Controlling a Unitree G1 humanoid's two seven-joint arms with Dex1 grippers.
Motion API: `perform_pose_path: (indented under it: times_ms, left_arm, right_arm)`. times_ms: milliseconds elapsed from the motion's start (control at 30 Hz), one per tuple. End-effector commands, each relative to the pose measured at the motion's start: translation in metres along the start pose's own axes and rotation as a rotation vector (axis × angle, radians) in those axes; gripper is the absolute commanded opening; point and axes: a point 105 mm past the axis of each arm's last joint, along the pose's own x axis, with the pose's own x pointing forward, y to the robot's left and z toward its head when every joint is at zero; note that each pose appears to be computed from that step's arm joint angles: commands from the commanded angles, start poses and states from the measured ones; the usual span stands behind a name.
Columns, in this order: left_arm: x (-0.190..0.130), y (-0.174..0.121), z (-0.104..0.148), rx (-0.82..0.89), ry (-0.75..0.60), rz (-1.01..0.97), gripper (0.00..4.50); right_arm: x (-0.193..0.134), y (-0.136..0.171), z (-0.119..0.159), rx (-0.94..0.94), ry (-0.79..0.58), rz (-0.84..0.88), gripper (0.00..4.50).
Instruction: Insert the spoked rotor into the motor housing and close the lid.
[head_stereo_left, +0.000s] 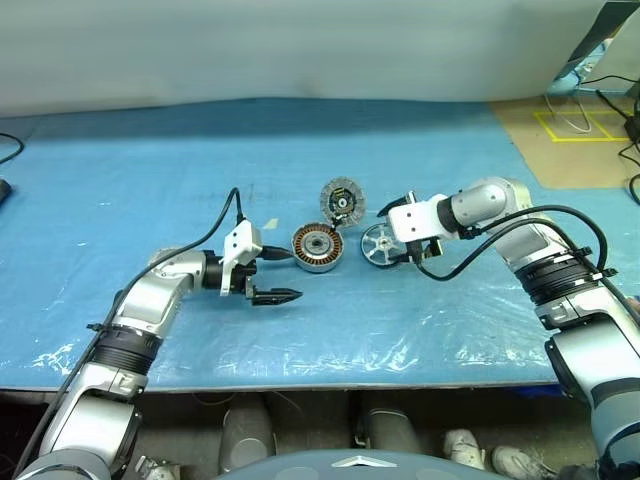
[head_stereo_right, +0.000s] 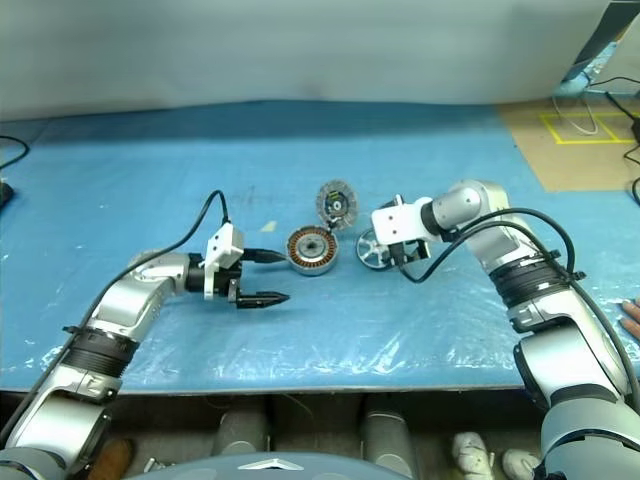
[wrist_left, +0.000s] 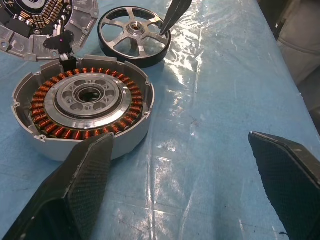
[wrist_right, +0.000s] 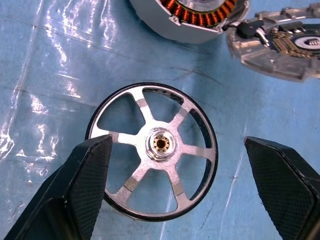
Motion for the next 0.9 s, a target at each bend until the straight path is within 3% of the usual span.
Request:
perform_pose_path:
  times_ms: [33,800,900]
  left_arm:
    - [-0.001,-0.002,0.006,0.033,-0.011,0.000,4.50]
    - [0.000,-0.003,0.006,0.042,0.000,-0.006,4.50]
    - [0.000,-0.003,0.006,0.043,0.000,-0.008,4.50]
  right_arm:
    - [-0.002,-0.005,0.011,-0.069,-0.012,-0.007,4.46]
    - [0.015,0.030,-0.018,0.098,0.026,0.105,4.46]
    - [0.018,0.036,-0.017,0.191,-0.014,0.131,3.80]
